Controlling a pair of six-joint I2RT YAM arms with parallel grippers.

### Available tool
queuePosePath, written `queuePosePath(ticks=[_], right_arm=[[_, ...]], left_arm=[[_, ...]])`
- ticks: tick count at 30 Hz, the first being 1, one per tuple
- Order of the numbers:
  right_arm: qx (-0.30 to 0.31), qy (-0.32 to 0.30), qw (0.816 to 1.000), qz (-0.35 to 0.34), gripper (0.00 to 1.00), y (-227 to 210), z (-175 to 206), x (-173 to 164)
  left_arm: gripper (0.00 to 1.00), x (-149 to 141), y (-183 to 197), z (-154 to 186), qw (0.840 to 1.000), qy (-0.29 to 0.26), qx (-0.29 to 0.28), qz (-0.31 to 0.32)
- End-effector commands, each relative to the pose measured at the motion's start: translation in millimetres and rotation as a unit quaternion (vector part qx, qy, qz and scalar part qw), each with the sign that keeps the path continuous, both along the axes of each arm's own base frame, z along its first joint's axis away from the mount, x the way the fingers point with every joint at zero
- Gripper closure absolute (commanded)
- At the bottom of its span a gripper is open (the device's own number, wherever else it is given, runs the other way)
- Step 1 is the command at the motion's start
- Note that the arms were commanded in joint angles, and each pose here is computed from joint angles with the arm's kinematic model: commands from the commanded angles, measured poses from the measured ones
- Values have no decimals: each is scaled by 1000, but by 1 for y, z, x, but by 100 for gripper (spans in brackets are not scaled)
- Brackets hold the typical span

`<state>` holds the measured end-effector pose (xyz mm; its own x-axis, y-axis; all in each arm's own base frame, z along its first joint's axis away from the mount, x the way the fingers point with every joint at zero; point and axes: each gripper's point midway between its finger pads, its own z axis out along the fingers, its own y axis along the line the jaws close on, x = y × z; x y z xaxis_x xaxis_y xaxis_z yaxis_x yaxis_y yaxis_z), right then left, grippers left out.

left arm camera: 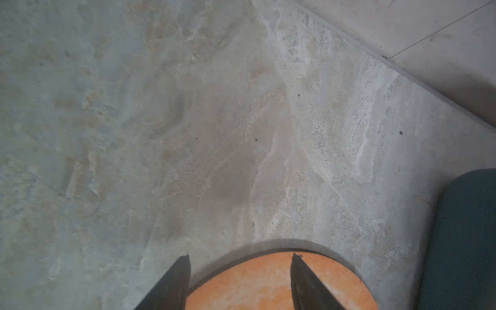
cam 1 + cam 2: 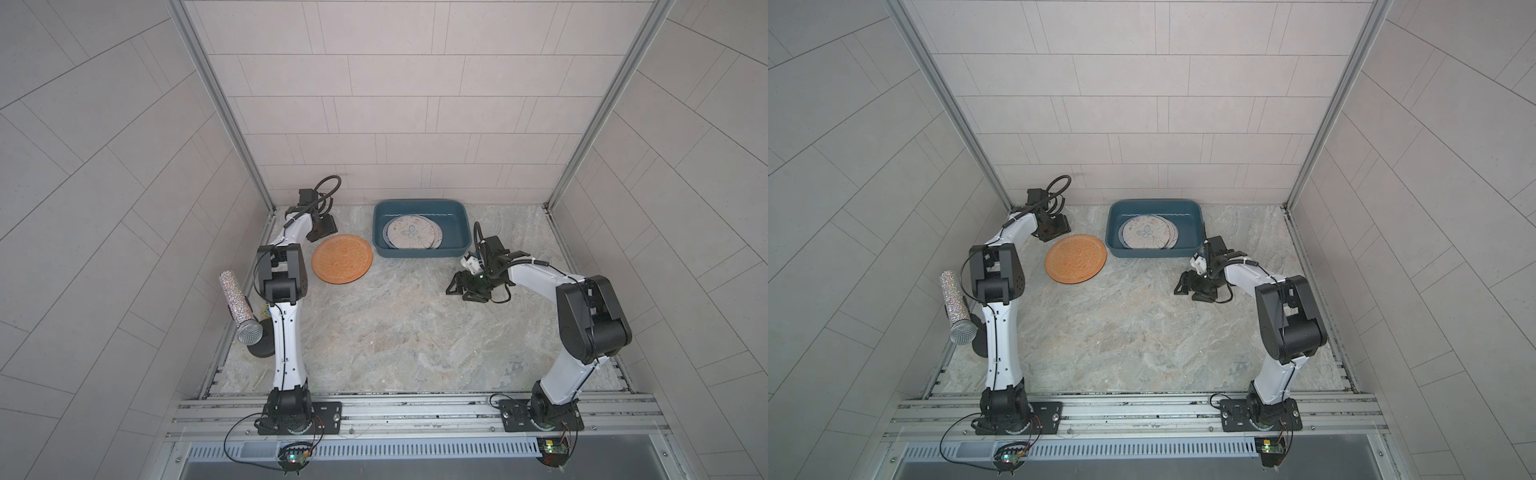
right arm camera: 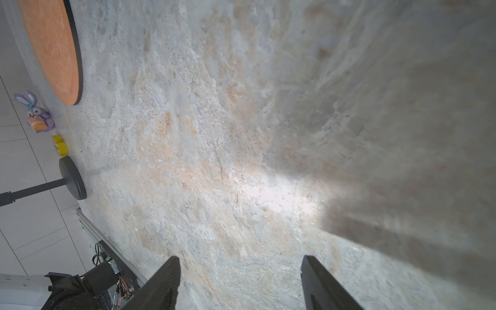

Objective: Put the coasters into the storage box
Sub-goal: Move the coaster to the center of the board.

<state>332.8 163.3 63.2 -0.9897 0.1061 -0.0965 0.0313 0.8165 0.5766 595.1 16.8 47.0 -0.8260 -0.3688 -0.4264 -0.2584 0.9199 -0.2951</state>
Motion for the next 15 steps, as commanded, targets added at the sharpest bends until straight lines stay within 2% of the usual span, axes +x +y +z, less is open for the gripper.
queuePosePath(ticks=[1,15], right_arm=[[-1,-2,1000,1,26,2,7,1],[2,-16,1000,2,26,2,20,-6]], left_arm=[[36,-6,-5,-10,1000,21,-15,-12],[36,-30,-33,-33,995,80,-16,-57]])
